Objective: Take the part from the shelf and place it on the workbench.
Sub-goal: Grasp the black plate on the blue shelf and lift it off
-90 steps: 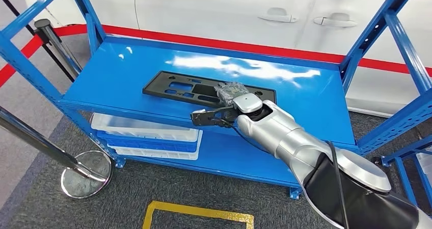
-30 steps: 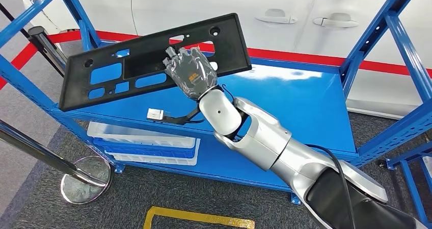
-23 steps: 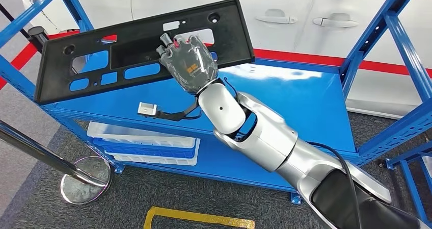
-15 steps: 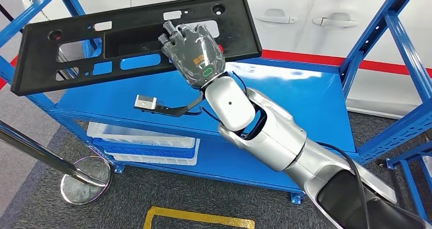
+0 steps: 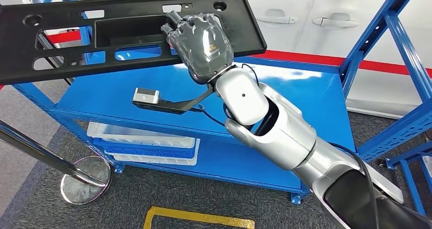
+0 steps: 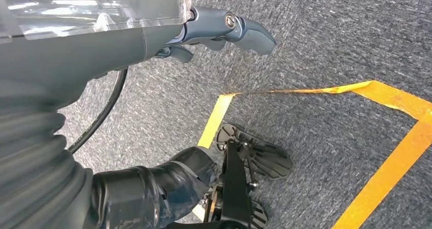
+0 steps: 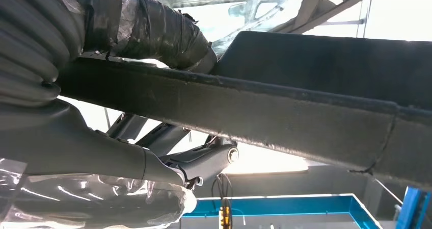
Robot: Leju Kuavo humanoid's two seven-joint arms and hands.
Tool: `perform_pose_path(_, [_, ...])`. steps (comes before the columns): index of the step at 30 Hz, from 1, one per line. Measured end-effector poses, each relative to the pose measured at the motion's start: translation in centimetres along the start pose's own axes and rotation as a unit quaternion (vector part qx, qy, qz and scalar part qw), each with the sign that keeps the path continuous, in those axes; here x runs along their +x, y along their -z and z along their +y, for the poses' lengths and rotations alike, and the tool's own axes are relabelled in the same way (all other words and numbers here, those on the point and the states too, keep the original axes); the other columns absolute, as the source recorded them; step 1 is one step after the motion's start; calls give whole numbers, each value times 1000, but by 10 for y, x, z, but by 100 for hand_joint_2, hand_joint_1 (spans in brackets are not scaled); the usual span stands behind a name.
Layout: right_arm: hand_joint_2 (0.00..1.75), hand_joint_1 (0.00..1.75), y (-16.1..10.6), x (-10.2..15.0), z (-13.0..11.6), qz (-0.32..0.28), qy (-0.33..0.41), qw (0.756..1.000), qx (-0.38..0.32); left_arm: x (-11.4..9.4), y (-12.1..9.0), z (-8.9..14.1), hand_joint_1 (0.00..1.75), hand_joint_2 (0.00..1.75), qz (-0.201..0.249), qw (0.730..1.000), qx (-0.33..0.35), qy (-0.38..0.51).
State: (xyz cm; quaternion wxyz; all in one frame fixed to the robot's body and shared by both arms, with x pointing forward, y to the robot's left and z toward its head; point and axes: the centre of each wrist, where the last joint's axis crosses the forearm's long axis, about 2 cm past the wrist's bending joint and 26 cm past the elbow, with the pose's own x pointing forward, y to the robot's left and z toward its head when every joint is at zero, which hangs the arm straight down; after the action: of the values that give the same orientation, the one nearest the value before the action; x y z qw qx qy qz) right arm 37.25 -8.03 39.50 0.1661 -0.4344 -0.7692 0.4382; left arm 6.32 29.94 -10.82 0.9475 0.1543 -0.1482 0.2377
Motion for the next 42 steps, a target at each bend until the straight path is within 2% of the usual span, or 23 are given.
perform_pose_path(18, [175,175,0,-6,-7,-4,15,1000,17,0,0,0,0,175,-1,1000,0,-1])
perform_pose_path(42, [175,175,5,-9,-10,-5,-5,1000,21,2,0,0,0,175,3,1000,4,-1])
